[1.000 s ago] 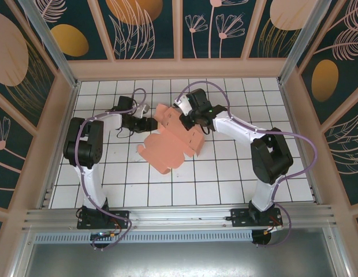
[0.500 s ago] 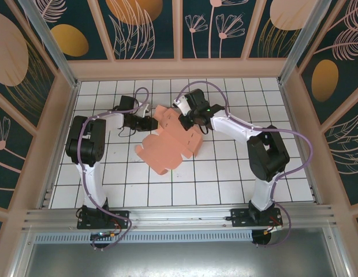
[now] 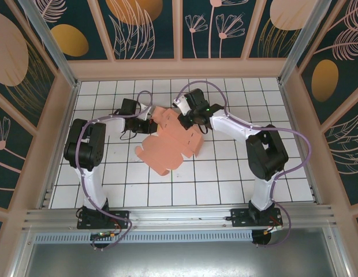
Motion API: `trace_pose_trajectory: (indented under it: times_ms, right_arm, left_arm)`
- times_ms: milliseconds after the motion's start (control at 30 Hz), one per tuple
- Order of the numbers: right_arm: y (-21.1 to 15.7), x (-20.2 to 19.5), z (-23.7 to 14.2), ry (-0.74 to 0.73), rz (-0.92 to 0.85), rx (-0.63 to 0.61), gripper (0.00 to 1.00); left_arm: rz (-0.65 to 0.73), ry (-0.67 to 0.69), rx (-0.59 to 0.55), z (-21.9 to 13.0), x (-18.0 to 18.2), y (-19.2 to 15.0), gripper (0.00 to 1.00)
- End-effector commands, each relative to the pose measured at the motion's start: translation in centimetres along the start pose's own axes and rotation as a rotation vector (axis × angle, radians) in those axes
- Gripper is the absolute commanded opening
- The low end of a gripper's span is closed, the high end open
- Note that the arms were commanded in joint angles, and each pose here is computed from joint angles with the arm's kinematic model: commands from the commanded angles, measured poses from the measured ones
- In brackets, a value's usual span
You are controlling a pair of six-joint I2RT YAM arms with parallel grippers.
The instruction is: Fold the paper box
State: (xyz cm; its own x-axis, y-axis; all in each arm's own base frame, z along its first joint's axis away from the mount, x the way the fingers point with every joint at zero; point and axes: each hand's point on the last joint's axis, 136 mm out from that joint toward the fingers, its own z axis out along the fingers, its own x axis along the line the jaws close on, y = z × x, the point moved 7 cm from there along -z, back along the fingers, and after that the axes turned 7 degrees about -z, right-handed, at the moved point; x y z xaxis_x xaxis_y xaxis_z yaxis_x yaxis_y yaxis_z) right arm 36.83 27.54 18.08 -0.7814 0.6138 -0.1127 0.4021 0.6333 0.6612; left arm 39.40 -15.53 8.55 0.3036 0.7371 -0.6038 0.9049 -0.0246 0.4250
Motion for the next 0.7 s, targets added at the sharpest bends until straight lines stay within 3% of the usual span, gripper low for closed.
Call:
trace_pose_trajectory:
  times_ms: [0, 233, 667]
  right_arm:
    - [0.6, -0.6, -0.8, 0.040, 0.046, -0.028, 0.22]
    - [-0.8, -0.8, -1.2, 0.132, 0.085, -0.012, 0.35]
    - [-2.3, -1.3, 0.4, 0.092, 0.044, 0.047, 0.38]
  left_arm:
    - [0.090, 0.037, -0.074, -0.8, -0.8, 1.0, 0.00]
    - [0.103, 0.055, -0.098, -0.9, -0.8, 1.2, 0.00]
    - [0.094, 0.041, -0.076, -0.7, -0.7, 0.5, 0.00]
